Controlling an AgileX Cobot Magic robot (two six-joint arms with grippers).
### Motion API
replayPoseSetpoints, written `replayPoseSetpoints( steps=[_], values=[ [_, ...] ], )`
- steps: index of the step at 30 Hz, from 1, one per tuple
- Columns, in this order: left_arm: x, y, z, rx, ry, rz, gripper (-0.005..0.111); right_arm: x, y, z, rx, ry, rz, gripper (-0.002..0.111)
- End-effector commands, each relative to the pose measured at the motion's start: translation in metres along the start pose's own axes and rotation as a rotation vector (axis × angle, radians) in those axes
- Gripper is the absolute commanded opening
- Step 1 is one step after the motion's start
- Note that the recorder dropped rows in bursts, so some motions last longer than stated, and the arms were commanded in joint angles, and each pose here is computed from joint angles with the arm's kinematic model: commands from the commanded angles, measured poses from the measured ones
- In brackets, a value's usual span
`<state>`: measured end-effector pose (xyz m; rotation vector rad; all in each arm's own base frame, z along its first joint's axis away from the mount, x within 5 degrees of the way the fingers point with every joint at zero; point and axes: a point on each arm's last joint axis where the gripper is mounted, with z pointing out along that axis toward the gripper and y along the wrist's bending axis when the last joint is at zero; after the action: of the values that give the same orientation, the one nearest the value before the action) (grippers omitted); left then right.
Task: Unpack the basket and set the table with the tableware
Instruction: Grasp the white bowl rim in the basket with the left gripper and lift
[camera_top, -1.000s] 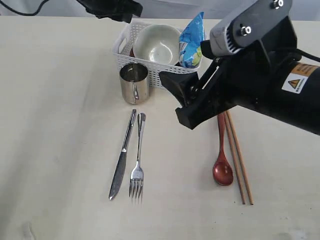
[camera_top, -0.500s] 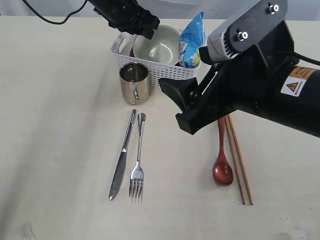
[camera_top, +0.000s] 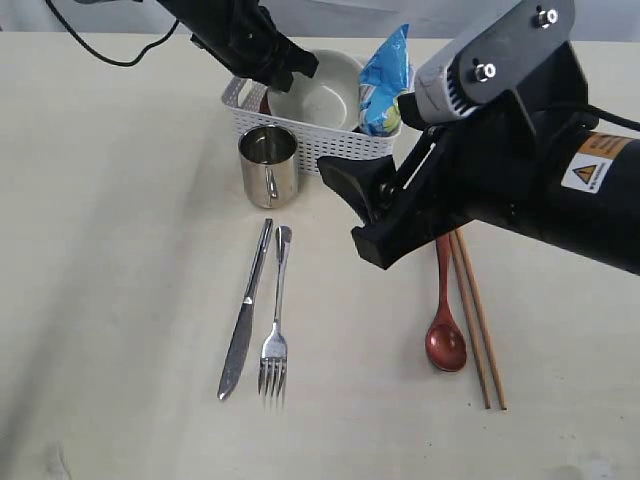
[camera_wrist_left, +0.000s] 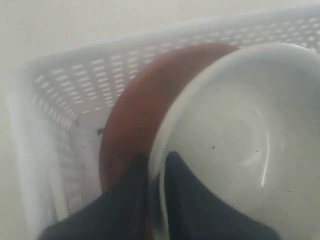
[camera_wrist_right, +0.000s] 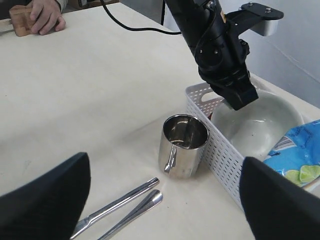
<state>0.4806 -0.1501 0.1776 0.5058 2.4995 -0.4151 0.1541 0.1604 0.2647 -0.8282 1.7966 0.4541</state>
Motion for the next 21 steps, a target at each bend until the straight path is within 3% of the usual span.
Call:
replayPoseSetpoints(
  steps=[1,8,21],
  values=[
    [-0.005,-0.001,-0.005,-0.004,-0.024,-0.008,0.0,-0.001,-0.001,-0.002,0.0,-0.005,-0.004,0.076],
    [-0.01,-0.003,-0.015,0.001,-0.035,-0.002,0.0,-0.001,-0.001,-0.002,0.0,-0.005,-0.004,0.076],
    [-0.034,-0.024,-0.089,0.013,-0.115,0.047,0.0,-0.001,-0.001,-0.002,0.0,-0.005,-0.007,0.076]
  ],
)
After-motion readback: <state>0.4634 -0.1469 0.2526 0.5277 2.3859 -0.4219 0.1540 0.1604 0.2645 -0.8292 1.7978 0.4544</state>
